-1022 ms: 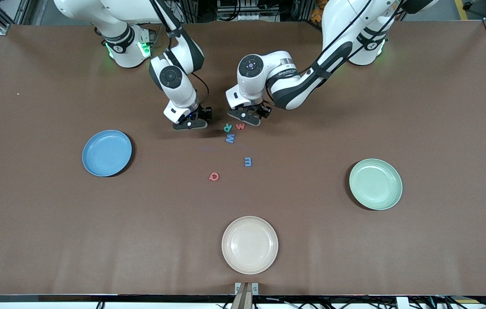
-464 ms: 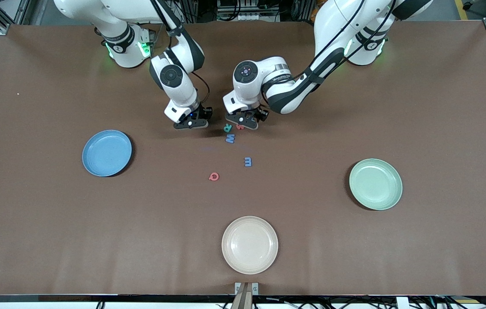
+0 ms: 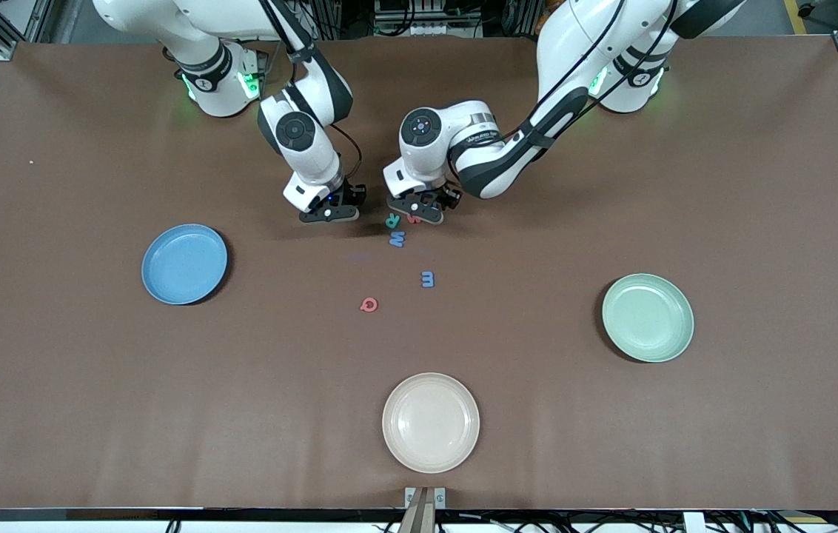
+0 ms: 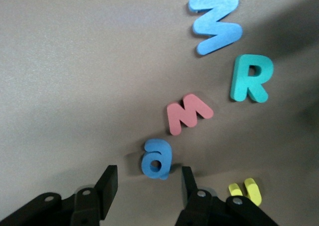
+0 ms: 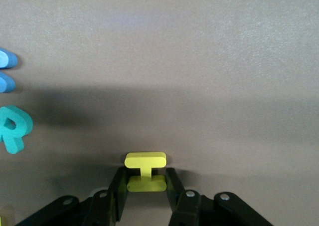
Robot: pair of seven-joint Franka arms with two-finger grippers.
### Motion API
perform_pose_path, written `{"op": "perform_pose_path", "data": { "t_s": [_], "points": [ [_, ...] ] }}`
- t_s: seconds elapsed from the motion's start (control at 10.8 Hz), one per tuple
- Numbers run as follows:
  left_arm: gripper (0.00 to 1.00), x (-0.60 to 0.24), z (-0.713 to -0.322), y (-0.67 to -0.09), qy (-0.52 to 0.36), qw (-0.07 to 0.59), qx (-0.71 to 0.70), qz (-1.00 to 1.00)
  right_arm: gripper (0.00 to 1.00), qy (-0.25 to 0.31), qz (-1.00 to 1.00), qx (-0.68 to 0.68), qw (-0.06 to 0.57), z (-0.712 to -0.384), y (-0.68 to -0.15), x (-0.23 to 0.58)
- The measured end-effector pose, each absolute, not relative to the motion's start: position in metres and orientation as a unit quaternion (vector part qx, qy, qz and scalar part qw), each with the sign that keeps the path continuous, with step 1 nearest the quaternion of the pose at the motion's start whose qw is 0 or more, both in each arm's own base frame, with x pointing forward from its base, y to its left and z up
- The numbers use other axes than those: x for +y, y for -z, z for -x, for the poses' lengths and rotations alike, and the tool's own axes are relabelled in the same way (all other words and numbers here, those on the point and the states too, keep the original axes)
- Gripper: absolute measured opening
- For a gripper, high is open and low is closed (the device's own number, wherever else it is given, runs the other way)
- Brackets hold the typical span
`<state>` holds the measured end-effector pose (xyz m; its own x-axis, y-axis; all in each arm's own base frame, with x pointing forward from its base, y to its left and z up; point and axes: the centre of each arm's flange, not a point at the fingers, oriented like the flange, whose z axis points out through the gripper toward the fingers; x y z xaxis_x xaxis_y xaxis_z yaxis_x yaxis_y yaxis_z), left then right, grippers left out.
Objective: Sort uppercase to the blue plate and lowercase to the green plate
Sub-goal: 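Carry the H to the blue plate while the left gripper carries a to green plate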
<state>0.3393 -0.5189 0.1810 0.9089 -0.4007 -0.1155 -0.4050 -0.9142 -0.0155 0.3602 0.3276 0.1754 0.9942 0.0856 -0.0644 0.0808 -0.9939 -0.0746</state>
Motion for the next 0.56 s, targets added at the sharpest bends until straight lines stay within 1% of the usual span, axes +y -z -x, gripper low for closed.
{"op": "perform_pose_path", "data": {
  "t_s": [0.09,0.19,0.28,0.37,0.56],
  "points": [
    [0.59,-0.518,-0.340,-0.179,-0.053,0.022,0.206,0.977,0.35,-0.041,0.998,-0.046,0.033,-0.361,-0.177,0.327],
    [0.56,-0.518,-0.340,-0.177,-0.052,0.024,0.208,0.976,0.35,-0.053,0.997,-0.051,0.029,-0.364,-0.176,0.323],
    [0.54,-0.517,-0.340,-0.175,-0.052,0.025,0.209,0.976,0.35,-0.062,0.996,-0.056,0.026,-0.370,-0.176,0.316],
    [0.50,-0.517,-0.339,-0.173,-0.053,0.026,0.210,0.976,0.35,-0.070,0.995,-0.061,0.025,-0.379,-0.177,0.307],
    [0.49,-0.518,-0.340,-0.172,-0.054,0.025,0.209,0.976,0.35,-0.084,0.993,-0.075,0.026,-0.399,-0.181,0.286]
  ]
}}
